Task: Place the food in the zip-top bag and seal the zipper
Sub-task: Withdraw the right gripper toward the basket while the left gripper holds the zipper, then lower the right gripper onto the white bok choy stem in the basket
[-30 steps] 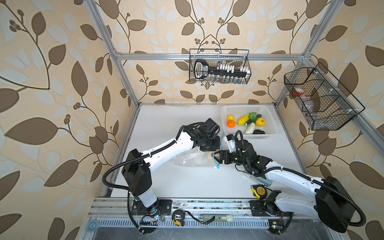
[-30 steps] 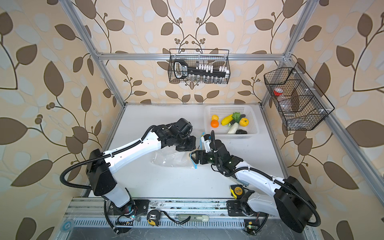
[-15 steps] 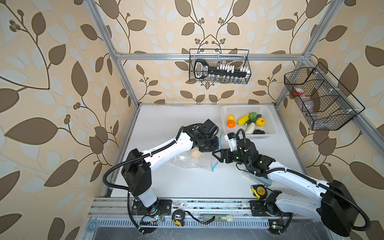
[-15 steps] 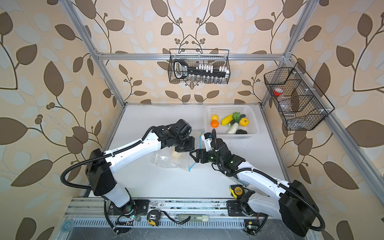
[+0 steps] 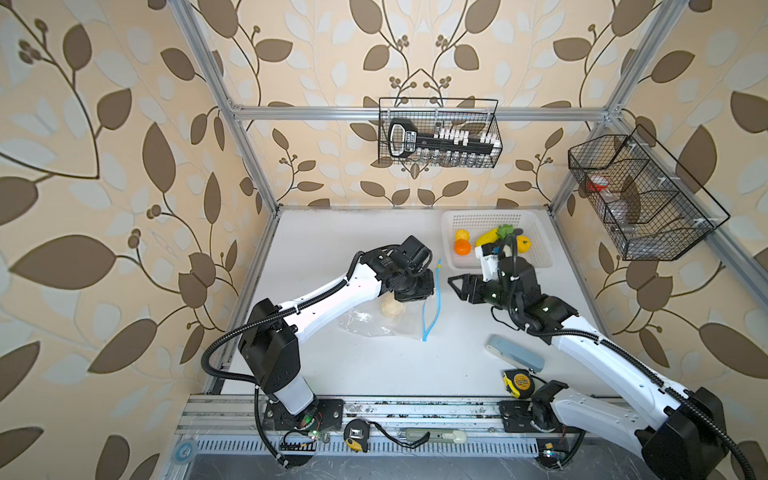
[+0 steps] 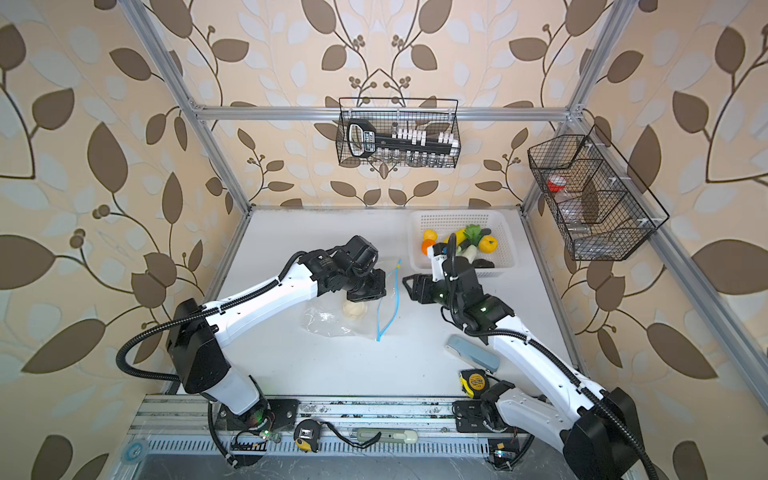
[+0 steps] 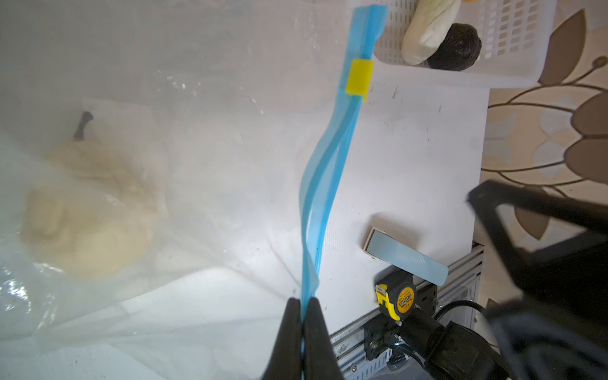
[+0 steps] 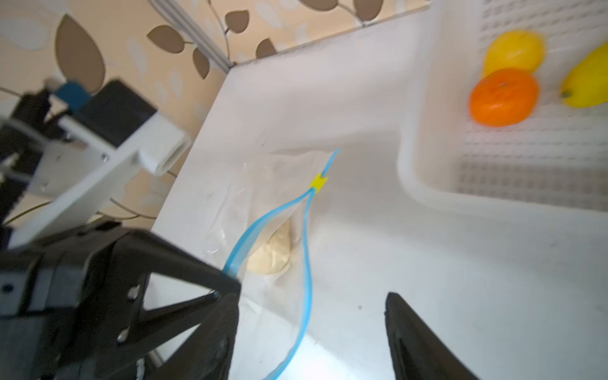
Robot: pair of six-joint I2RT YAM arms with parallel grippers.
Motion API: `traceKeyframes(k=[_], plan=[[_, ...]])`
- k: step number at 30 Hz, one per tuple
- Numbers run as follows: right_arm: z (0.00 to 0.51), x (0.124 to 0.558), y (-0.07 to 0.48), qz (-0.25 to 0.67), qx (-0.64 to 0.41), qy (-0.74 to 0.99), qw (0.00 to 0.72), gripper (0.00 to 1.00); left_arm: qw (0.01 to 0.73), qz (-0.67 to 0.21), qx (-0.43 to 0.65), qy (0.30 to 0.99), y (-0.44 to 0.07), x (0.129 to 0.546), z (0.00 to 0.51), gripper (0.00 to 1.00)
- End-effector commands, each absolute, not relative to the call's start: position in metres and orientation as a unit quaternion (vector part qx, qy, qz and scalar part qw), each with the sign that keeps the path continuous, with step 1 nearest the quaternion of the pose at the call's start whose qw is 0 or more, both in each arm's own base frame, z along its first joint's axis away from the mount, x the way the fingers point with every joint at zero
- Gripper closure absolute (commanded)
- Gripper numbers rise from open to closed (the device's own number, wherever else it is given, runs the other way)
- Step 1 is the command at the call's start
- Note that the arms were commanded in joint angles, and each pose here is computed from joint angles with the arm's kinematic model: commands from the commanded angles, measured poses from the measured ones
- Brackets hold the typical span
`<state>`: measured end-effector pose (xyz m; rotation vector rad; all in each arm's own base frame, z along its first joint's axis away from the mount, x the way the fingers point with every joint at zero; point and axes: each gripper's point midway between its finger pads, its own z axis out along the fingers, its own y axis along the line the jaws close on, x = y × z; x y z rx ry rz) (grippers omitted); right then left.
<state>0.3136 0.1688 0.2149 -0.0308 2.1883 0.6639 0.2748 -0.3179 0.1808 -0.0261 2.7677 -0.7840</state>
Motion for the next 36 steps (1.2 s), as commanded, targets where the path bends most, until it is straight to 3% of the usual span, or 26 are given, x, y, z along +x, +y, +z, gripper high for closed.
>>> traceKeyframes(k=[1,7,16,23,36], plan=[[0.214,0.338,0.122,0.176,0.024,0.893,0.414,0.31,0.144,-0.293,-0.017,0.945,-0.316,0.276,0.196,1.0],[0.203,0.396,0.062,0.069,0.111,0.902,0.411,0.32,0.137,-0.297,-0.015,0.945,-0.319,0.277,0.193,1.0],[0.151,0.46,-0.005,0.006,0.203,0.924,0.324,0.35,0.127,-0.297,-0.006,0.946,-0.323,0.276,0.189,1.0],[0.118,0.484,-0.037,0.017,0.251,0.922,0.295,0.41,0.123,-0.299,-0.002,0.946,-0.326,0.277,0.189,1.0],[0.08,0.508,-0.041,0.029,0.253,0.934,0.249,0.46,0.119,-0.299,0.0,0.947,-0.329,0.278,0.187,1.0]])
